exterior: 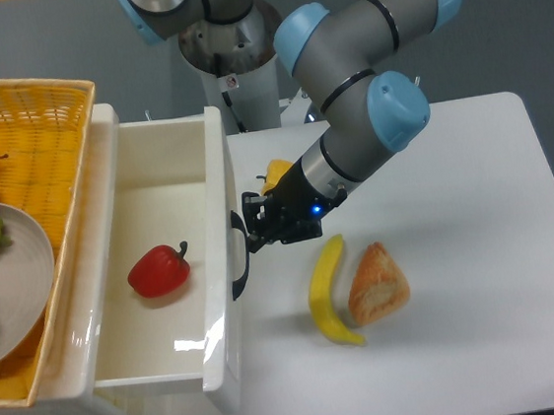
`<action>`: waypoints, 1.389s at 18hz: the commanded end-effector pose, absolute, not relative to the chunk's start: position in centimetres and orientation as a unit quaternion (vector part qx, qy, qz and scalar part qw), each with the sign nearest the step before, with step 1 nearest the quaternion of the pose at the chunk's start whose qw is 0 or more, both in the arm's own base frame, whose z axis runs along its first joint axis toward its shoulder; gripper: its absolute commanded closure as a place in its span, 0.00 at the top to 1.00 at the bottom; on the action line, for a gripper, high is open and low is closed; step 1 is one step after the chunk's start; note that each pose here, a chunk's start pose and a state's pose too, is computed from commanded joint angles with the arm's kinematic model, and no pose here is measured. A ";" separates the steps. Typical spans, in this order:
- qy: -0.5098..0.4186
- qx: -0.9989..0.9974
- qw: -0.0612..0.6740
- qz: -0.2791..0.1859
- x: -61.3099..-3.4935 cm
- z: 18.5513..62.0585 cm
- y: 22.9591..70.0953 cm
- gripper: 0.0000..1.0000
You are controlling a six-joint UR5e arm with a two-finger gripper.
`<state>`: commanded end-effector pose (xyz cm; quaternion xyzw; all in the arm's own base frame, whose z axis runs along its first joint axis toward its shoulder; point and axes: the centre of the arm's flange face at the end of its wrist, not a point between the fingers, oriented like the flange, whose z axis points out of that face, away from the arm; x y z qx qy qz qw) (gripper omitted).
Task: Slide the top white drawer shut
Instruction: 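Push the drawer front with the gripper into the cabinet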
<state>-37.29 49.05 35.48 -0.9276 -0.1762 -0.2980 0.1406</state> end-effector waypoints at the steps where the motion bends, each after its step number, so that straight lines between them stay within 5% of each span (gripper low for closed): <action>1: -0.175 -0.928 0.140 -0.298 -37.1 35.5 49.2 0.01; 25: -0.150 -0.932 0.128 -0.304 -31.2 36.8 52.9 0.03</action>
